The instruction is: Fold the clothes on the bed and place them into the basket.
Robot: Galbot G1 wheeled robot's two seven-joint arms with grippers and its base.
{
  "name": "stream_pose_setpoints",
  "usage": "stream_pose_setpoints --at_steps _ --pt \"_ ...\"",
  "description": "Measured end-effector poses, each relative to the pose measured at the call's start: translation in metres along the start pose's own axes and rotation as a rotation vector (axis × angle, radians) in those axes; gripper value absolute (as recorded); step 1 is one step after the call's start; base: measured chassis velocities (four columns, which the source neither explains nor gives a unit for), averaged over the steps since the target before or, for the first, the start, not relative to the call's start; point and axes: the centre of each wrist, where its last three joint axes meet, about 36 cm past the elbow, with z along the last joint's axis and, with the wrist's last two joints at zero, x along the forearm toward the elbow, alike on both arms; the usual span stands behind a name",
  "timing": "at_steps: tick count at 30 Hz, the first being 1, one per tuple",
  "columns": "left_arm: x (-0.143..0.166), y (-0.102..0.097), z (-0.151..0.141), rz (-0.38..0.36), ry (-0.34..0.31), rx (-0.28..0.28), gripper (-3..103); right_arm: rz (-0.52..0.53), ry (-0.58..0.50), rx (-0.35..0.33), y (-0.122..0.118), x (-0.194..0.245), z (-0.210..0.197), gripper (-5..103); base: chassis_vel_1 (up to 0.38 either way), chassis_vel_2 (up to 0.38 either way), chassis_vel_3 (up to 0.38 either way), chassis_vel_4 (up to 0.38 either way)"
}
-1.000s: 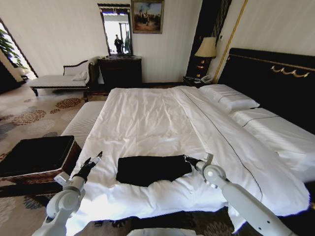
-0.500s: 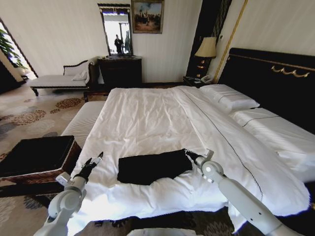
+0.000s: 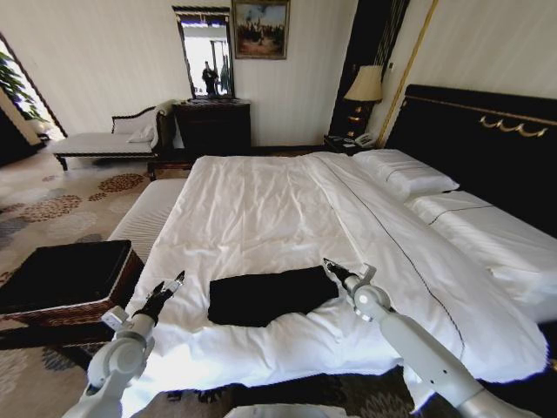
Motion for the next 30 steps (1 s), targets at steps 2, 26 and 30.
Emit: stream_pose_setpoints --at_steps 2,26,30 --pt "-0.001 -0.001 0.002 0.002 0.003 0.002 100 0.001 0.035 -0.006 0.001 0.002 0.001 45 0.000 0.000 0.000 0.000" --pt "-0.003 0.002 0.004 -0.003 0.002 0.004 100 -0.012 0.098 0.014 0.002 0.014 0.003 47 0.000 0.000 0.000 0.000" --pt "-0.003 0.001 0.005 -0.002 0.003 0.005 100 -0.007 0.103 0.022 0.001 0.013 0.006 30 0.000 0.000 0.000 0.000"
